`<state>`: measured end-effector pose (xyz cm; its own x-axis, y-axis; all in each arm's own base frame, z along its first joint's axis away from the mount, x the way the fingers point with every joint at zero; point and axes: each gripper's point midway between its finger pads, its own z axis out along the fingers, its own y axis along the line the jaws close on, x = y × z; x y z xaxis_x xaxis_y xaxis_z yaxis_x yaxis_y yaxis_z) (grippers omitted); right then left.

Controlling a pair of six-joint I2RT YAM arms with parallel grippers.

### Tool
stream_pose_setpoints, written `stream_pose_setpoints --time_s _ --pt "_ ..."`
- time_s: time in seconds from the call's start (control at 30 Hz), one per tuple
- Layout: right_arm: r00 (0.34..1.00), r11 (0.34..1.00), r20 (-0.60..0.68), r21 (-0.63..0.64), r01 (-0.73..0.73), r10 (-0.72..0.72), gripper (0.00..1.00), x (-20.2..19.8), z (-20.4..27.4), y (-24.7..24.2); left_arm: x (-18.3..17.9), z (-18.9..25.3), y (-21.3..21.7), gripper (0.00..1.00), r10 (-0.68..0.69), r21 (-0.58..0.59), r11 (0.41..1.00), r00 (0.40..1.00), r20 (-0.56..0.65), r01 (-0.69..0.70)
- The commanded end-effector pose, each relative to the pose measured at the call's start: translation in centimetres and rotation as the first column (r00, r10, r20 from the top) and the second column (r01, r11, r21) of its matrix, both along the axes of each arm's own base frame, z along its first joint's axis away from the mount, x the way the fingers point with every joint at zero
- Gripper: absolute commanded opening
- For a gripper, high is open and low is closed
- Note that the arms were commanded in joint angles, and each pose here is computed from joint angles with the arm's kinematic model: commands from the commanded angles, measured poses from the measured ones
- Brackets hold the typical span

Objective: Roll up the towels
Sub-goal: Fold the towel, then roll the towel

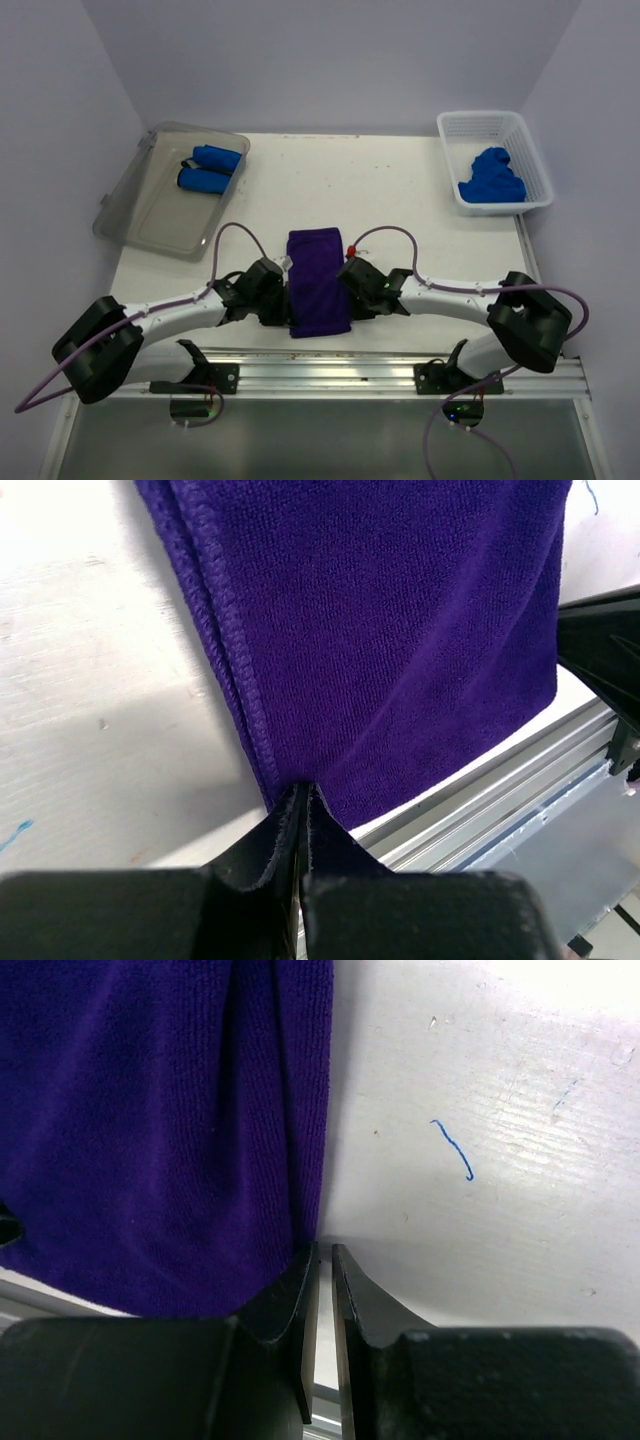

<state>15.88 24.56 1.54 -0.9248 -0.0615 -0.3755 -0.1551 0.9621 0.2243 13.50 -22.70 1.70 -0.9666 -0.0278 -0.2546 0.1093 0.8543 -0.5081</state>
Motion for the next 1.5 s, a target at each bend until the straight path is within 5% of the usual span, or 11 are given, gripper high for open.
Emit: stream_pose_setpoints --time_s 0.0,0.13,0.27,0.4,1.1,1.23,1.33,1.47 --pt "0.998 0.998 0.048 0.048 0.028 -0.03 0.15 0.3 1.8 0.3 1.4 2.0 0.2 0.03 0.036 0.004 0.999 0.996 0.078 -0.036" --pt "0.995 0.989 0.083 0.141 0.037 -0.049 0.18 0.1 4.0 0.7 0.8 3.3 0.7 0.27 0.081 -0.034 0.996 0.994 0.079 -0.079" --pt "0.997 0.974 0.076 0.227 0.004 -0.021 0.41 -1.2 4.7 1.6 -0.9 2.8 1.0 0.48 0.099 -0.091 0.991 0.994 0.04 -0.095" --pt "0.999 0.978 0.054 0.209 -0.011 0.0 0.44 -2.0 3.7 1.7 -2.2 1.4 0.8 0.51 0.092 -0.146 0.985 0.996 0.0 -0.091" --pt "1.0 0.976 -0.017 0.215 0.016 -0.013 0.42 -3.2 0.6 1.9 -2.7 -1.2 0.8 0.15 0.097 -0.1 0.99 0.994 -0.05 -0.102" --pt "0.999 0.977 -0.025 0.21 0.028 -0.023 0.25 -3.2 0.2 1.9 -2.6 -1.2 1.0 0.0 0.11 -0.086 0.99 0.993 -0.05 -0.114" --pt "0.999 0.976 -0.013 0.211 0.052 -0.05 0.12 -3.0 0.7 1.6 -2.4 -0.8 1.1 0.0 0.124 -0.08 0.989 0.991 -0.044 -0.127" --pt "0.996 0.977 0.039 0.205 0.067 -0.077 0.1 -2.0 2.7 1.2 -1.7 0.7 1.1 0.0 0.147 -0.092 0.985 0.989 -0.013 -0.148"
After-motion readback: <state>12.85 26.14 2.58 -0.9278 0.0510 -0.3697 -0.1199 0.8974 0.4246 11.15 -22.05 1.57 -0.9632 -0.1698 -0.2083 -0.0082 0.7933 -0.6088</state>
